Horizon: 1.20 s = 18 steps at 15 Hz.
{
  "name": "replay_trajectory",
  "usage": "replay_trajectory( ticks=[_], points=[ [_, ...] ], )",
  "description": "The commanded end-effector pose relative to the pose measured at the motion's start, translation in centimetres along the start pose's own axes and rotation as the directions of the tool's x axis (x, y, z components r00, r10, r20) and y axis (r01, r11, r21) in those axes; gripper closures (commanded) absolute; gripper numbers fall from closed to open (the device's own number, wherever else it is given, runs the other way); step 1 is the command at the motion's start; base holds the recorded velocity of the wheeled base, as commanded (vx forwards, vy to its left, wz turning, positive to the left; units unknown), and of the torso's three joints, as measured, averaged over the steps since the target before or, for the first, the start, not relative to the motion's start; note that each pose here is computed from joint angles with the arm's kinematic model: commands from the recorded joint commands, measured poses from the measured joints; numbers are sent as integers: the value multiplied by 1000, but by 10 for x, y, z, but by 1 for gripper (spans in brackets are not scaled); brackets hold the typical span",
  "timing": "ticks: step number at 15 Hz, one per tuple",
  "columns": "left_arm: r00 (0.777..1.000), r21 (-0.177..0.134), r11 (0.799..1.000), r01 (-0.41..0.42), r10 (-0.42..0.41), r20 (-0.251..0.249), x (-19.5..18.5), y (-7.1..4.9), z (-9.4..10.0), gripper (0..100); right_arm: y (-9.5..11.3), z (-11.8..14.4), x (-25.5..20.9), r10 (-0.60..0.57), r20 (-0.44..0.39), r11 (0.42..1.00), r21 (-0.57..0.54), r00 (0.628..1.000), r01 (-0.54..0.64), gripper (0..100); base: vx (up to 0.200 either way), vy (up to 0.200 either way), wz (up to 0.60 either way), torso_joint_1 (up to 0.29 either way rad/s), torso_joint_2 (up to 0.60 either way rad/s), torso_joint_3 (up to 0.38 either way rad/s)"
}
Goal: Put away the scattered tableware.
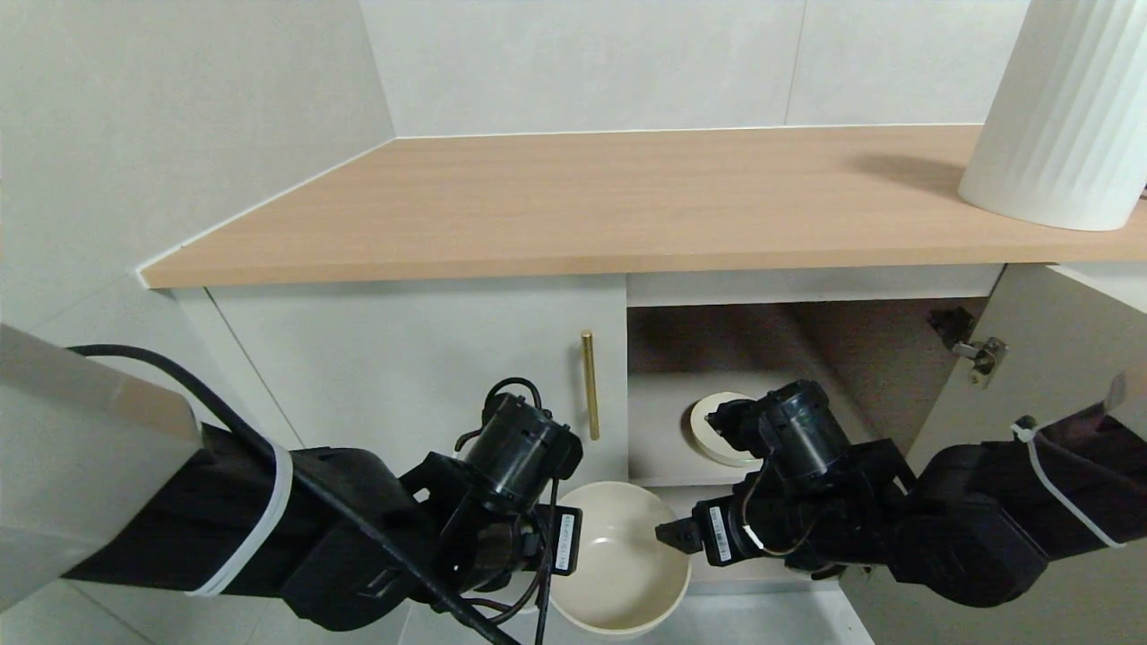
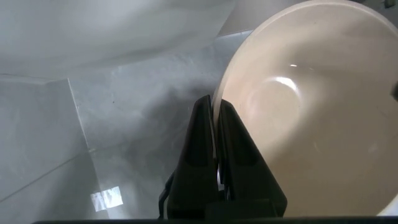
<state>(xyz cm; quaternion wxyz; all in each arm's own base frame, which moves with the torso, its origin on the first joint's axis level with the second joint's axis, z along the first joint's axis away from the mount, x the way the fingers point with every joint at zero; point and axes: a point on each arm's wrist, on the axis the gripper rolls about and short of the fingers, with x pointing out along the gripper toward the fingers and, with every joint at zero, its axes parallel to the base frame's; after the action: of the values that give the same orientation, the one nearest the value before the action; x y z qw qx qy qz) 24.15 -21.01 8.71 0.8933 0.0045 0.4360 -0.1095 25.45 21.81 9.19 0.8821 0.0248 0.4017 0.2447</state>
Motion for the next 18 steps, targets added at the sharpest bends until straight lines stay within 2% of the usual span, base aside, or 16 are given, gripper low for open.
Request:
replay_trajectory(
  ticks=[1, 5, 6, 18],
  points=[
    [1000, 1, 1000, 7, -7, 8, -3, -1, 0, 100, -1, -2, 4, -4, -9, 1000, 0, 1000, 4, 0, 0, 0, 0, 0, 0, 0],
    [1000, 1, 1000, 4, -4, 9, -3, -1, 0, 100, -1, -3, 8, -8, -16, 1000, -1, 1000, 8, 0, 0, 0, 0, 0, 0, 0],
    [1000, 1, 1000, 4, -4, 9, -3, -1, 0, 100, -1, -4, 9, -8, -16, 1000, -1, 1000, 8, 100, 0, 0, 0, 0, 0, 0],
    [1000, 4, 1000, 6, -6, 6, -3, -2, -1, 100, -1, -4, 8, -9, -14, 1000, 0, 1000, 9, 100, 0, 0, 0, 0, 0, 0]
  ],
)
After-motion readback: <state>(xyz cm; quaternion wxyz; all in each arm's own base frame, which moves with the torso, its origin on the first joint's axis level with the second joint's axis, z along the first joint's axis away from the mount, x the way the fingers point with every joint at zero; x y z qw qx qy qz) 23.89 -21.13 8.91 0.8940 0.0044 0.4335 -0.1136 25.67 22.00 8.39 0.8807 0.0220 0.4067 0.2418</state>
